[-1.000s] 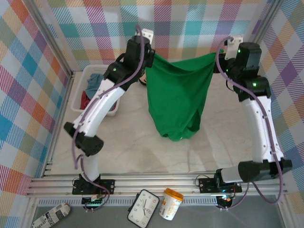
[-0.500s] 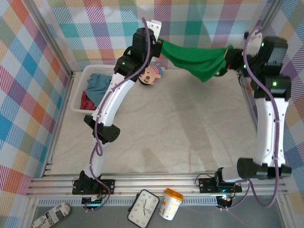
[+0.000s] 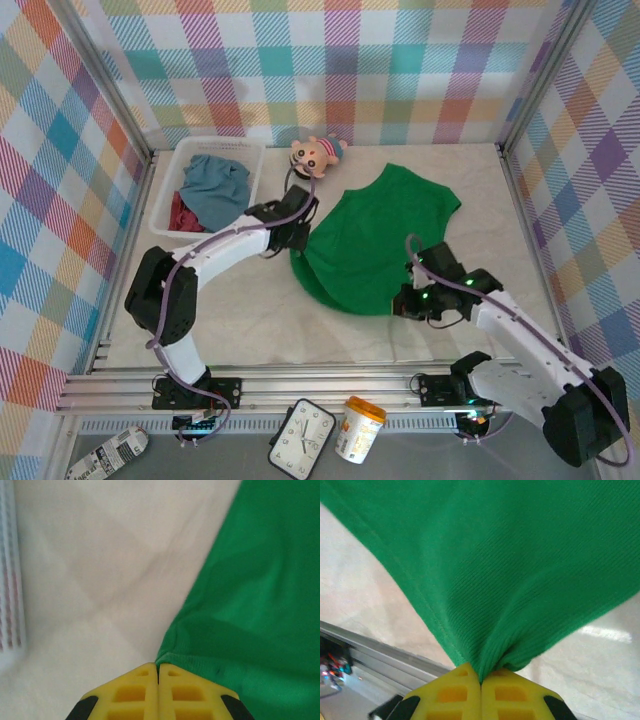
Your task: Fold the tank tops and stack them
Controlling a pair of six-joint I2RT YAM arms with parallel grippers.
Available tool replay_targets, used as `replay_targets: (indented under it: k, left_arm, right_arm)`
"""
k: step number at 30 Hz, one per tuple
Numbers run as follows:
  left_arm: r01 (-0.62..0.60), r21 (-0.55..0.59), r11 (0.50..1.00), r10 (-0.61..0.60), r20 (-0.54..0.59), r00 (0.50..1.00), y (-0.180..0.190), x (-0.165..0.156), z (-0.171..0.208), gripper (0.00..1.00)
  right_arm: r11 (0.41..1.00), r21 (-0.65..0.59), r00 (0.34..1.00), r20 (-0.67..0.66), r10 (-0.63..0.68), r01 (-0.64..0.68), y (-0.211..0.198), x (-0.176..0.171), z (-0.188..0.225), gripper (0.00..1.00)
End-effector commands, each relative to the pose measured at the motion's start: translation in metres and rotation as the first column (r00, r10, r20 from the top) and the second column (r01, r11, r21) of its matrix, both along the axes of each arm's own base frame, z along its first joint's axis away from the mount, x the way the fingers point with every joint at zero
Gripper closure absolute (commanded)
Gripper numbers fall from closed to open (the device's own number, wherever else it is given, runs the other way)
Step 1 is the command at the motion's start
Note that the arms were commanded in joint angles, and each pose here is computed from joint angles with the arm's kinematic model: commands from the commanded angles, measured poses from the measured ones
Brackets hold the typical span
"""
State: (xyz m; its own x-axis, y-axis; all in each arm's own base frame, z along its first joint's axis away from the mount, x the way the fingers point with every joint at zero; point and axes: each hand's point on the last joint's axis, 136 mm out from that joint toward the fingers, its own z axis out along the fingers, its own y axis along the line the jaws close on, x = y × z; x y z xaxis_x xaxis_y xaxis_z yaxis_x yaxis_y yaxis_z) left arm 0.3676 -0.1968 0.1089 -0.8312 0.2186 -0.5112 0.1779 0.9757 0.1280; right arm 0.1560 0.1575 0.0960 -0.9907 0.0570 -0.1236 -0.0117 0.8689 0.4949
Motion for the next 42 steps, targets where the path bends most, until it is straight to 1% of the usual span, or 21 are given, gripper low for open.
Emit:
replay_targets:
  k: [1,3,6,8,10,13,15,16,17,18,21,23,25,27,29,31,33,37,38,40,42]
  left_arm:
    - [-0.181,-0.037,0.983,0.183,0.077,0.98,0.028,-0.013,0.014,1.0]
    - [-0.238,0.015,0.971,0.236,0.072,0.969,0.047,-0.027,0.003,1.0]
    - [-0.3,0.096,0.949,0.291,0.089,0.952,0.071,-0.038,0.001,1.0]
    - [-0.314,0.13,0.94,0.303,0.1,0.948,0.079,-0.042,0.001,1.0]
    - [-0.318,0.15,0.936,0.304,0.105,0.947,0.083,-0.043,0.003,0.96]
    - [-0.317,0.164,0.934,0.302,0.109,0.947,0.084,-0.042,0.005,0.86]
    - [-0.318,0.169,0.933,0.302,0.115,0.947,0.084,-0.042,0.009,0.79]
    - [-0.32,0.168,0.932,0.304,0.116,0.946,0.085,-0.042,0.011,0.75]
    - [-0.319,0.162,0.934,0.303,0.118,0.946,0.084,-0.043,0.014,0.67]
    - [-0.319,0.154,0.935,0.304,0.116,0.946,0.084,-0.044,0.017,0.63]
    - [-0.335,0.12,0.935,0.323,0.106,0.94,0.086,-0.053,0.027,0.59]
    - [-0.344,0.086,0.935,0.336,0.098,0.937,0.087,-0.062,0.034,0.56]
    - [-0.332,0.028,0.943,0.329,0.07,0.942,0.082,-0.072,0.04,0.53]
    - [-0.276,-0.057,0.959,0.278,0.035,0.96,0.061,-0.084,0.047,0.49]
    - [-0.216,-0.13,0.968,0.218,-0.002,0.976,0.035,-0.099,0.05,0.47]
    - [-0.144,-0.212,0.967,0.141,-0.027,0.99,-0.001,-0.115,0.05,0.44]
    - [-0.071,-0.264,0.962,0.062,-0.039,0.997,-0.037,-0.132,0.048,0.43]
    - [0.065,-0.312,0.948,-0.091,-0.069,0.993,-0.105,-0.168,0.031,0.4]
    - [0.091,-0.309,0.947,-0.121,-0.081,0.989,-0.119,-0.175,0.023,0.37]
    - [0.137,-0.309,0.941,-0.174,-0.095,0.98,-0.143,-0.185,0.013,0.36]
    - [0.201,-0.334,0.921,-0.246,-0.099,0.964,-0.173,-0.197,0.005,0.36]
  right_arm:
    - [0.999,0.053,1.0,0.015,-0.007,0.006,0.025,0.008,-0.007,1.0]
    - [0.998,0.039,0.999,-0.021,0.045,-0.044,0.036,-0.002,-0.019,1.0]
    - [0.993,0.036,0.992,-0.045,0.115,-0.113,0.053,-0.01,-0.024,1.0]
    - [0.986,0.034,0.985,-0.056,0.164,-0.162,0.062,-0.014,-0.024,1.0]
    - [0.979,0.029,0.975,-0.082,0.205,-0.203,0.068,-0.019,-0.025,0.97]
    - [0.972,0.011,0.969,-0.071,0.236,-0.236,0.066,-0.022,-0.017,0.84]
    - [0.967,-0.007,0.967,-0.023,0.253,-0.253,0.059,-0.021,-0.003,0.65]
    - [0.966,-0.02,0.966,0.002,0.259,-0.259,0.055,-0.02,0.004,0.58]
    - [0.965,-0.038,0.965,0.028,0.261,-0.259,0.05,-0.018,0.012,0.54]
    - [0.967,-0.058,0.966,0.057,0.253,-0.25,0.042,-0.014,0.021,0.51]
    - [0.975,-0.093,0.968,0.136,0.213,-0.202,0.018,0.0,0.045,0.47]
    - [0.981,-0.099,0.968,0.171,0.184,-0.169,0.004,0.009,0.055,0.46]
    - [0.985,-0.127,0.973,0.189,0.135,-0.113,-0.012,0.021,0.056,0.45]
    - [0.988,-0.155,0.979,0.198,0.039,-0.008,-0.033,0.038,0.052,0.43]
    - [0.983,-0.157,0.977,0.206,-0.06,0.094,-0.05,0.055,0.044,0.43]
    - [0.971,-0.147,0.965,0.21,-0.157,0.19,-0.064,0.073,0.032,0.43]
    - [0.95,-0.166,0.95,0.215,-0.227,0.265,-0.081,0.09,0.019,0.44]
    - [0.912,-0.17,0.92,0.199,-0.338,0.372,-0.108,0.121,0.004,0.45]
    - [0.902,-0.177,0.913,0.194,-0.36,0.393,-0.115,0.128,-0.001,0.46]
    - [0.89,-0.173,0.902,0.18,-0.392,0.421,-0.125,0.143,-0.009,0.48]
    - [0.888,-0.153,0.898,0.161,-0.41,0.433,-0.129,0.158,-0.018,0.51]
